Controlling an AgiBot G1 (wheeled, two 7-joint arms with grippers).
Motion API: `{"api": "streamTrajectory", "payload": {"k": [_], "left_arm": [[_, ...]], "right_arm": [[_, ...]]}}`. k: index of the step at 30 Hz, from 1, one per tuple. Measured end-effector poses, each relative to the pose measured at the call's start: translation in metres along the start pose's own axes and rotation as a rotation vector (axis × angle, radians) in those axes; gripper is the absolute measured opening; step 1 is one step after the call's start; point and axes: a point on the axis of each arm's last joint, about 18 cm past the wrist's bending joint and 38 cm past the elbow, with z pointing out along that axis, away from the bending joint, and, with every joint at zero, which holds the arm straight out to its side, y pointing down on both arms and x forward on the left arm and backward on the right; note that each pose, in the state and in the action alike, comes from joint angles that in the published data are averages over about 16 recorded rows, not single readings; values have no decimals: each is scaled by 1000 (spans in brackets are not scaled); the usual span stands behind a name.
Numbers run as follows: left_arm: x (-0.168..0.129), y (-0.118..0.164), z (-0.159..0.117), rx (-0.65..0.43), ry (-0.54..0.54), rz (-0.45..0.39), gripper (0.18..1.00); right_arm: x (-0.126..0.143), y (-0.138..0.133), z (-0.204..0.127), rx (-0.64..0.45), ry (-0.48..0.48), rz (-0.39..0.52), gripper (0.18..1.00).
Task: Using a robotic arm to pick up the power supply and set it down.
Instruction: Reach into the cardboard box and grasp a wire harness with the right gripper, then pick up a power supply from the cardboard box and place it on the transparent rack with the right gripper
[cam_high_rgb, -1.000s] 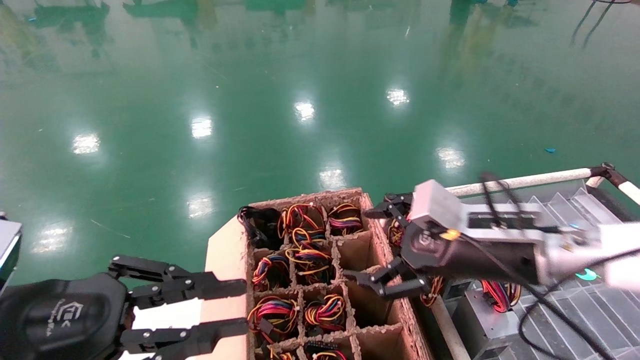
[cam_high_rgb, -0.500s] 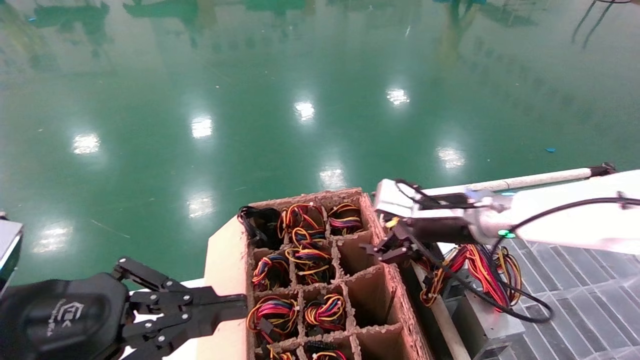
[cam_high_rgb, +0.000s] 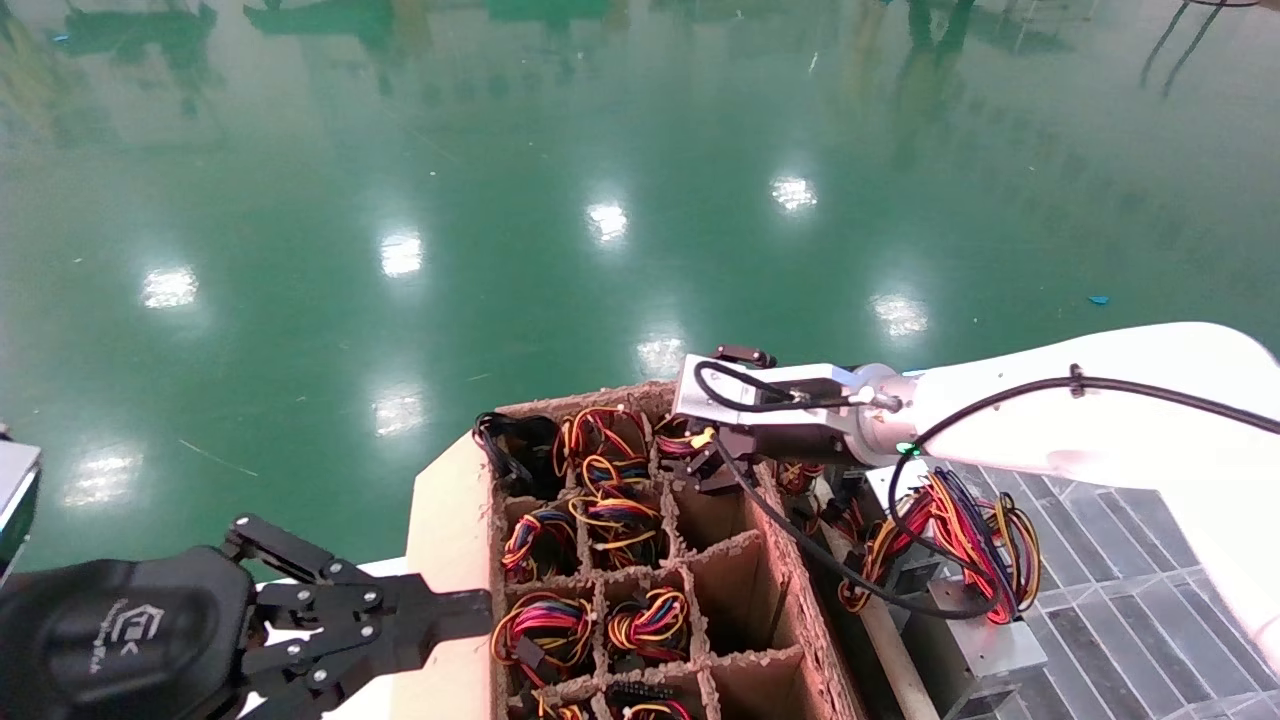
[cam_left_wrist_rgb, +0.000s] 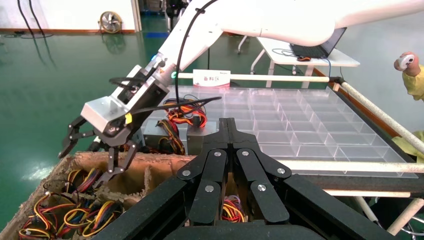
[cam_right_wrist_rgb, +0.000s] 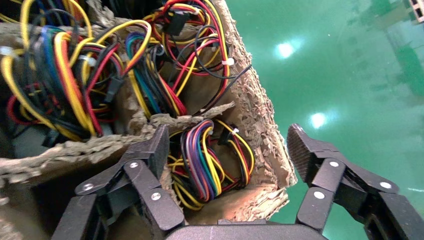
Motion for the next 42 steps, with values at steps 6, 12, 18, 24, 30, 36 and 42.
{"api": "streamTrajectory", "payload": {"k": [6, 12, 18, 24, 30, 36, 42], "left_arm": [[0, 0, 0, 0, 0, 0, 191], [0, 0, 0, 0, 0, 0, 191], [0, 0, 0, 0, 0, 0, 192], [0, 0, 0, 0, 0, 0, 206], [0, 0, 0, 0, 0, 0, 245], [0, 0, 0, 0, 0, 0, 319], [0, 0, 0, 0, 0, 0, 426]], "right_arm": [[2, 2, 7, -20, 6, -11, 803], [1, 7, 11, -36, 0, -5, 672], [-1, 10, 14, -46, -10, 3, 526], [-2, 12, 14, -51, -17, 9, 396], [0, 12, 11, -46, -23, 15, 300], [4, 9, 4, -29, -23, 24, 240], [12, 3, -10, 12, -10, 40, 207]]}}
